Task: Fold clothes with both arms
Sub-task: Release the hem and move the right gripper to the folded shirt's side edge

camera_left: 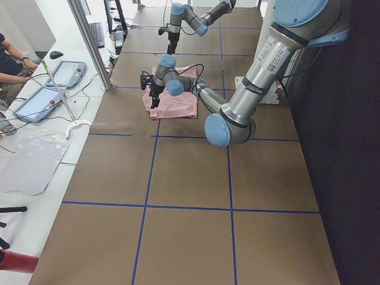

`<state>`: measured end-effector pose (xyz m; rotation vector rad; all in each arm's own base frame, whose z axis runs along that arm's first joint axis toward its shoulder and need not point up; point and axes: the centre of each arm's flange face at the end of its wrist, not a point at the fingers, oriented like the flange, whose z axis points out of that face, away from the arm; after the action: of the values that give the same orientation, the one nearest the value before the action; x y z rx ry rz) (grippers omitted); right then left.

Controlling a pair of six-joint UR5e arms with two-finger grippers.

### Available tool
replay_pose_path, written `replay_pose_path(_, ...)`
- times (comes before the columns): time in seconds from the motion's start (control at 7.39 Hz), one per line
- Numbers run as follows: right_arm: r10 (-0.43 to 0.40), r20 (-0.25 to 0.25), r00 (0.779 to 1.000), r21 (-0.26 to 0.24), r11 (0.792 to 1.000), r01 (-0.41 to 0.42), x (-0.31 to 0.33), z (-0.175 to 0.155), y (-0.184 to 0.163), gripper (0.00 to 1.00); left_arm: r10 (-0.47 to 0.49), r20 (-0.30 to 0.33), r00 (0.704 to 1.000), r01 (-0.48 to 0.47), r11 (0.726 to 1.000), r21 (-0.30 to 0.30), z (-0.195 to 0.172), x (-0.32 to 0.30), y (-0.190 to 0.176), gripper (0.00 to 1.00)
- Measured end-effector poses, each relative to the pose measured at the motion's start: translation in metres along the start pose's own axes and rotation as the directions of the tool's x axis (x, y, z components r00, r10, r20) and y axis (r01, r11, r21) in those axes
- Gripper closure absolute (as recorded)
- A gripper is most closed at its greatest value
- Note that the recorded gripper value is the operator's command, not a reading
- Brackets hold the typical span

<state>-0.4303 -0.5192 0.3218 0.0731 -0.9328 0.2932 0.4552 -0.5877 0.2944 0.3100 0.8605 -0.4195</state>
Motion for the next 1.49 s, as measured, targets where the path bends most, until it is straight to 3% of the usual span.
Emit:
replay_pose_path(0.41, 0.025, -0.044, 0.999, -0.012, 1.000, -0.025, 0.011, 0.032, 0.081, 0.00, 0.010, -0.015, 1.000, -0.010, 1.000, 0.000, -0.007, -0.004, 0.006, 0.00)
replay_pose_path(1.08, 0.018, -0.080, 0.997, -0.041, 0.999, -0.022, 0.031, 0.047, 0.119, 0.00, 0.012, -0.027, 1.000, -0.012, 1.000, 0.000, -0.014, -0.001, 0.007, 0.00)
replay_pose_path(1.22, 0.018, -0.081, 0.997, -0.045, 0.999, -0.022, 0.034, 0.046, 0.120, 0.11, 0.012, -0.029, 1.000, -0.012, 1.000, 0.000, -0.014, -0.001, 0.007, 0.00)
replay_pose_path(1.49, 0.018, -0.084, 0.996, -0.049, 0.999, -0.022, 0.037, 0.046, 0.122, 0.55, 0.013, -0.029, 1.000, -0.013, 1.000, 0.000, -0.014, -0.001, 0.007, 0.00)
